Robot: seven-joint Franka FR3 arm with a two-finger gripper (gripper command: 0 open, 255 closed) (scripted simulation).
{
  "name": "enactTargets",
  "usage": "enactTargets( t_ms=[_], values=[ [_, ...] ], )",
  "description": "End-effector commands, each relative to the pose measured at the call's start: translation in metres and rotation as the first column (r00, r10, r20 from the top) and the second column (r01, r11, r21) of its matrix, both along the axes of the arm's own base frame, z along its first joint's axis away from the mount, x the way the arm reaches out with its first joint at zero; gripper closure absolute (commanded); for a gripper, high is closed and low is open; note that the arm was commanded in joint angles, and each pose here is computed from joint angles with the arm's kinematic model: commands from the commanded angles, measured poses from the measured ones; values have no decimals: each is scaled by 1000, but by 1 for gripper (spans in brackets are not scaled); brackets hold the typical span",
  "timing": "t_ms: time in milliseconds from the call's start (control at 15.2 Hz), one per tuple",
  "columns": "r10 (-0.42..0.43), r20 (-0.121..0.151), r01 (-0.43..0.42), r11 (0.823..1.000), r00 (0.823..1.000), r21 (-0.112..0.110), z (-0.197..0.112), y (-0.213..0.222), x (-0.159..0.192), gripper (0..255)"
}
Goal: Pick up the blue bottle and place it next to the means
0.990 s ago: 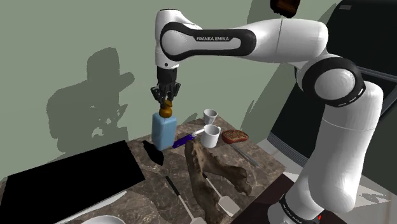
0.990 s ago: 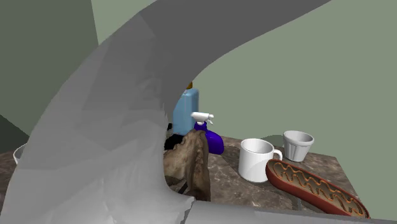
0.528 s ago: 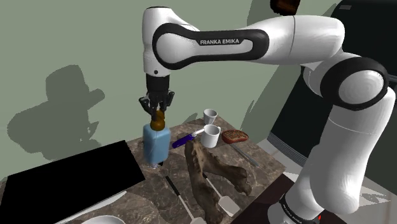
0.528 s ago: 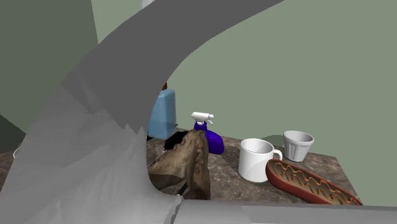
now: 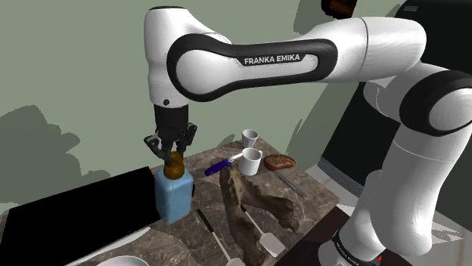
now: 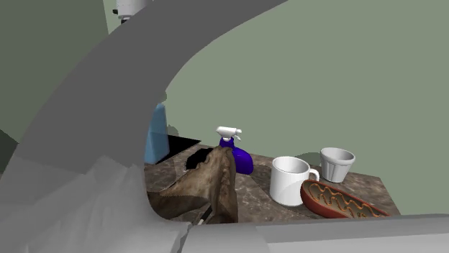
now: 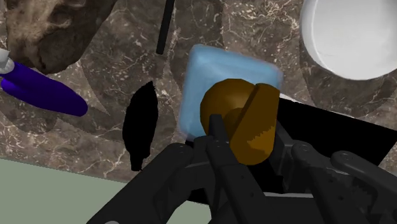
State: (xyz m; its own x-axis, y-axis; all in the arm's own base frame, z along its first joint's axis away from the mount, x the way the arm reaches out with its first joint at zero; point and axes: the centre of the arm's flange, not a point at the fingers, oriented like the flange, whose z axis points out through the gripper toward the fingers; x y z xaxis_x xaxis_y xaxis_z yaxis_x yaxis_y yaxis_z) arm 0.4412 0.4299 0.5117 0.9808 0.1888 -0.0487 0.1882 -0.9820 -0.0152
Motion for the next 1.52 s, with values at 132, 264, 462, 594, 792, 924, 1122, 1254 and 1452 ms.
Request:
enactTargets(
  t_ms=[132, 264, 462, 594, 792, 924, 1122, 1254, 1452],
  values=[
    [-1, 1, 1, 1000, 1000, 0, 0, 39, -36, 255],
    [-1, 1, 1, 1000, 1000, 0, 0, 58, -53, 255],
    [-1, 1, 1, 1000, 1000, 0, -15, 58, -53, 255],
    [-1, 1, 1, 1000, 1000, 0, -26, 58, -53, 255],
    [-1, 1, 1, 1000, 1000, 0, -42, 58, -53, 255],
    [-1, 1, 1, 1000, 1000, 0, -52, 58, -53, 255],
    [-1, 1, 1, 1000, 1000, 0, -63, 58, -53, 255],
    [-1, 1, 1, 1000, 1000, 0, -63, 58, -53, 255],
    [-1, 1, 1, 1000, 1000, 0, -63, 58, -53, 255]
  ],
)
